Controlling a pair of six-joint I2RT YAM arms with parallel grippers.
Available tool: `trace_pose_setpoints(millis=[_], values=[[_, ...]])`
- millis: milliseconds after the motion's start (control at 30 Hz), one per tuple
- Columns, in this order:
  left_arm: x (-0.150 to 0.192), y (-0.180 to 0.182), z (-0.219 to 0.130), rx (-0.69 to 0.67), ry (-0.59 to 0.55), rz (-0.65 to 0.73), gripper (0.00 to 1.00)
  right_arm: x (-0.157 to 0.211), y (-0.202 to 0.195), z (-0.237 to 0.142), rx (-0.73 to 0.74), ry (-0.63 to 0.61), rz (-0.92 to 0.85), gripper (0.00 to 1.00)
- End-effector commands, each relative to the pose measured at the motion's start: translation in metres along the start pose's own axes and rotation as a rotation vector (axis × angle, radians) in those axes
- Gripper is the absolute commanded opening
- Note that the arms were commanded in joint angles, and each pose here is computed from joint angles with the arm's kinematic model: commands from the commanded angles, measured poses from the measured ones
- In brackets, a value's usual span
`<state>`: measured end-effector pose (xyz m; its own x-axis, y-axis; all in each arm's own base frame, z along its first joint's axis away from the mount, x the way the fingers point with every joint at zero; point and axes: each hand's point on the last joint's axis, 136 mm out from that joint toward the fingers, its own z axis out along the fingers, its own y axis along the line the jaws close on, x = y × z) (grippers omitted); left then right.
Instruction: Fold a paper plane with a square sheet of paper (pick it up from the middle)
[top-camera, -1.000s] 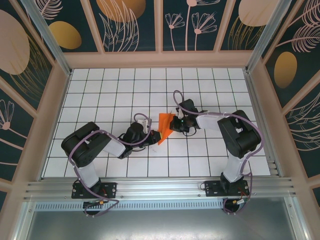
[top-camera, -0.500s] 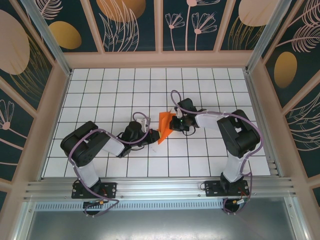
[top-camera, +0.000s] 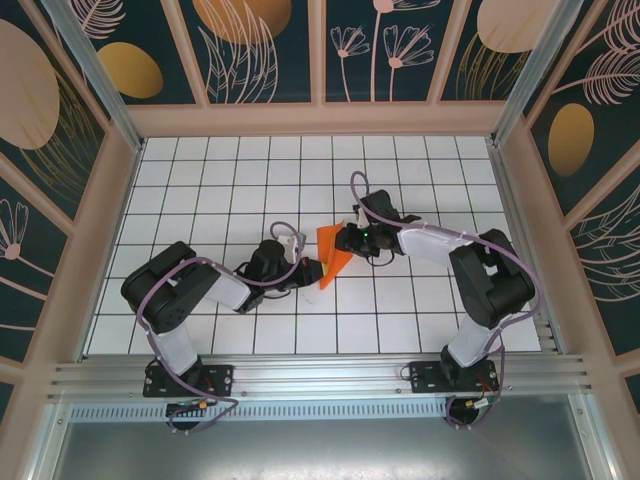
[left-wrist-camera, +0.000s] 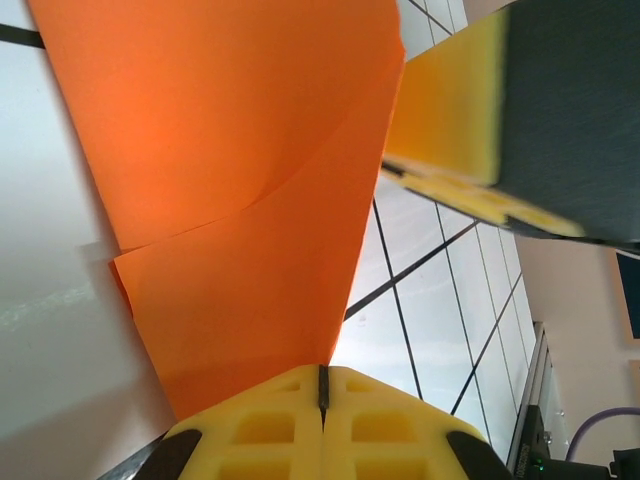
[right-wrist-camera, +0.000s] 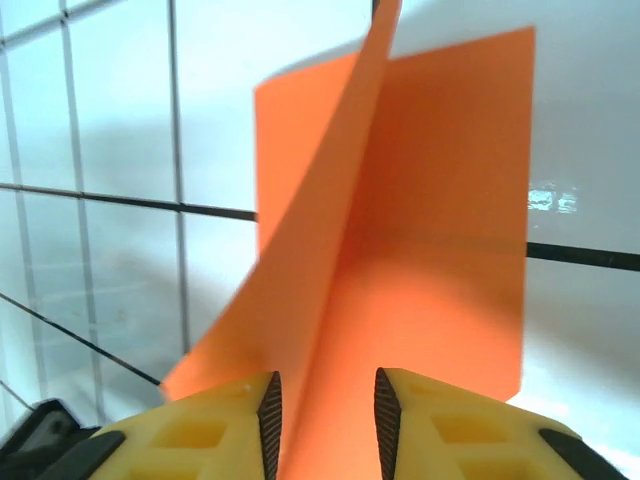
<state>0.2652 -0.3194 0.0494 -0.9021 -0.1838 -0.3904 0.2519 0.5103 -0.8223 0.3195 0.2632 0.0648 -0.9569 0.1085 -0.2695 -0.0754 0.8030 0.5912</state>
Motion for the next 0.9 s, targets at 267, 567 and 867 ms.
trace_pose_setpoints(millis=[267,567,867], values=[[-0.002,-0.002,0.007,-0.017,0.047,0.088,0.0,0.0,0.008,0.008,0.046,-0.008,0.131,0.45],[0.0,0.012,0.011,-0.116,0.099,0.154,0.0,0.0,0.006,0.023,0.11,0.02,0.11,0.33],[-0.001,0.02,0.009,-0.23,0.123,0.246,0.24,-0.001,0.008,0.022,0.11,0.023,0.103,0.19]])
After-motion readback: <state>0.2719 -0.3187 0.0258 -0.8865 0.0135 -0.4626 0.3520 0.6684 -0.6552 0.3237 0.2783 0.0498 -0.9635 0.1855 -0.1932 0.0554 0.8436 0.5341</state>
